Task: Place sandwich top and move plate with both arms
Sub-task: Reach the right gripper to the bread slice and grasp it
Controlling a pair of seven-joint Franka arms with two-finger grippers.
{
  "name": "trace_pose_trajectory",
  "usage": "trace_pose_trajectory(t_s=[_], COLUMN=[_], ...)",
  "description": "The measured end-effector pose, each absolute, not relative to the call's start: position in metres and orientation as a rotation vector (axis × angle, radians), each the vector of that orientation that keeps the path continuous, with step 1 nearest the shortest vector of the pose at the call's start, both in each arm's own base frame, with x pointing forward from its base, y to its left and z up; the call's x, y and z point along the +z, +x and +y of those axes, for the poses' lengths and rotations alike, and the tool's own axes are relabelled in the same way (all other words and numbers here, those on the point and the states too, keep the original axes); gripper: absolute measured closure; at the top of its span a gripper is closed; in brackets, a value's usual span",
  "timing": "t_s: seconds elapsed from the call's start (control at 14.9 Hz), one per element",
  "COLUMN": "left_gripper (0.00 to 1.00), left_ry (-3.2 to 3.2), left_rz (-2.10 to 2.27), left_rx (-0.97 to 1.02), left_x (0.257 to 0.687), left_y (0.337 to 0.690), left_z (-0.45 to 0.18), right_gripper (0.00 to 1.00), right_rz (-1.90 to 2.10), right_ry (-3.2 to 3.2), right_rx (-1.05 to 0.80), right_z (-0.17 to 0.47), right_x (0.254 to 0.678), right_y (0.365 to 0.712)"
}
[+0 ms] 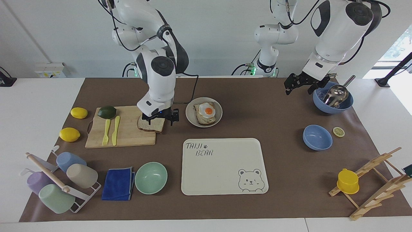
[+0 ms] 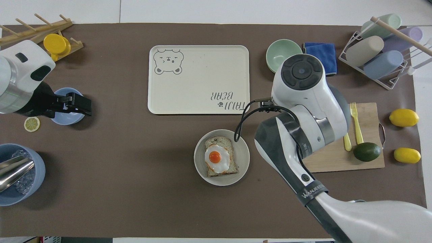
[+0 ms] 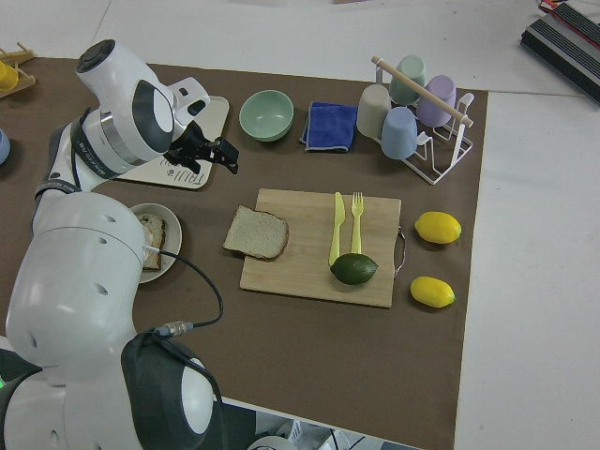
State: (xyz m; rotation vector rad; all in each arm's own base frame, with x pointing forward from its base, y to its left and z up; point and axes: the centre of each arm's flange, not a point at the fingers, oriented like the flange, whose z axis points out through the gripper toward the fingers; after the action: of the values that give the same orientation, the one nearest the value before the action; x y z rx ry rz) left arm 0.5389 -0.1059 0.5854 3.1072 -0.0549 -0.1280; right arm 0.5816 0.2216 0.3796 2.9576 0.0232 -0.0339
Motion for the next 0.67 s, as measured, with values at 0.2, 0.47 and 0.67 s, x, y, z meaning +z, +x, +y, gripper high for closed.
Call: trace_pose_trajectory(t_s=[0.2, 0.47, 0.67], left_gripper=[0.00, 0.00, 0.00], left_ry=[3.107, 3.107, 3.107], left_rz=[-0.055, -0.055, -0.055], left_rx=[-0.128, -0.128, -0.128], left_x=[0.585, 0.585, 0.585], left_y=[0.539, 0.539, 0.539], left_z=[-0.106, -0.106, -0.106], right_gripper=[0.00, 0.00, 0.00], right_rz=[0.024, 0.063, 0.071], right_ry=[2.907, 2.767, 2.693], right_rx=[-0.111, -0.227, -0.273], right_z=[0.249, 0.246, 0.236], right_x=[0.313, 0.296, 0.301], right_y=[0.572, 0.557, 0.550])
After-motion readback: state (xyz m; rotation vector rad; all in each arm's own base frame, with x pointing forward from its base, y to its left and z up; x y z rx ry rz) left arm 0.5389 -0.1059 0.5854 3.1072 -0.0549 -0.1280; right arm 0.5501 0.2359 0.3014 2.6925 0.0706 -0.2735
